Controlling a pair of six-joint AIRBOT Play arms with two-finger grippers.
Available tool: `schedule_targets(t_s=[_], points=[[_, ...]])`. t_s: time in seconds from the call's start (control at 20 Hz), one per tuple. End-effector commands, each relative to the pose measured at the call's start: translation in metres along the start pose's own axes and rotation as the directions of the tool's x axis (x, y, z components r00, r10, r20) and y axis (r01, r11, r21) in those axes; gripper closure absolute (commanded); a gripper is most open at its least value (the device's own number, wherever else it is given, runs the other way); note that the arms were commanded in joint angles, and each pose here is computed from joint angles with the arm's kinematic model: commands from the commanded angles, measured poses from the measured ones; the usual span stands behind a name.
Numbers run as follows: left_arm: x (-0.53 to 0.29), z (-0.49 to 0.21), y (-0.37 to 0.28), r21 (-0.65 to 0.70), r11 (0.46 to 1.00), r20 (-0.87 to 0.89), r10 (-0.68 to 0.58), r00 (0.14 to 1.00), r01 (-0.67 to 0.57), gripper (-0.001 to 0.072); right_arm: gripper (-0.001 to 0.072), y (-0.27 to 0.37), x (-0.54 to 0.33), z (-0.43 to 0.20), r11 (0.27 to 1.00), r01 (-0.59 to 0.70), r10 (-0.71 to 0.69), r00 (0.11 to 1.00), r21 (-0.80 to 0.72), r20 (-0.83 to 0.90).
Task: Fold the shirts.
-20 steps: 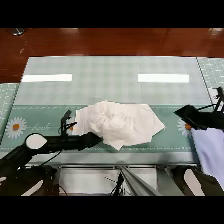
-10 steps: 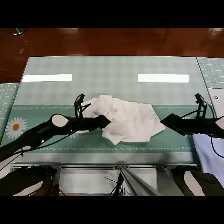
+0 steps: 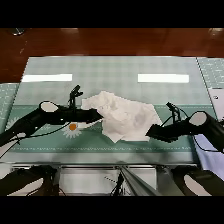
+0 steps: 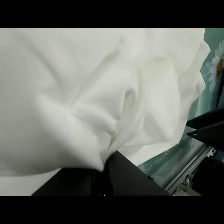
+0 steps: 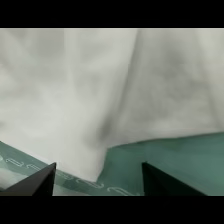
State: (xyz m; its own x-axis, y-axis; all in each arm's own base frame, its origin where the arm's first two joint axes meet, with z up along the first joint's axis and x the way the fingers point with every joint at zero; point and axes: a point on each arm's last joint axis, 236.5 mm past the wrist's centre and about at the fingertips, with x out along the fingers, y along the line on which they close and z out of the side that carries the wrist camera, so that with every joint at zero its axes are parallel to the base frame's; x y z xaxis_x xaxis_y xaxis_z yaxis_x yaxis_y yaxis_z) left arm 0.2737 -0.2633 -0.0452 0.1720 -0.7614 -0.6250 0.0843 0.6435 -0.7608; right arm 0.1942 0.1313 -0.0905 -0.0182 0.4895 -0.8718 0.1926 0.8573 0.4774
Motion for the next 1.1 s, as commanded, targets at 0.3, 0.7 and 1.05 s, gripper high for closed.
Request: schedule_targets(t_s=[0.3,0.7,1.05], points=[[-0.006,0.004,-0.001,0.002,1.000,-0.001,-0.014,1.000,0.014,0.0686,0.0677,0.043,0.021,0.052,0.981,-0.191,0.186,0.975,0.031,0.122],[-0.191,0.175,-0.135,0.336,0.938,0.434,-0.232,0.870,0.082,0.0687,0.0681,0.175,-0.294,0.205,0.923,-0.010,0.281,0.699,-0.384,0.657],[-0.423,0.174,-0.274,0.556,0.799,0.750,-0.365,0.552,-0.228,0.0687,0.0681,0.247,-0.527,0.087,0.817,0.349,0.376,0.280,-0.459,0.883]])
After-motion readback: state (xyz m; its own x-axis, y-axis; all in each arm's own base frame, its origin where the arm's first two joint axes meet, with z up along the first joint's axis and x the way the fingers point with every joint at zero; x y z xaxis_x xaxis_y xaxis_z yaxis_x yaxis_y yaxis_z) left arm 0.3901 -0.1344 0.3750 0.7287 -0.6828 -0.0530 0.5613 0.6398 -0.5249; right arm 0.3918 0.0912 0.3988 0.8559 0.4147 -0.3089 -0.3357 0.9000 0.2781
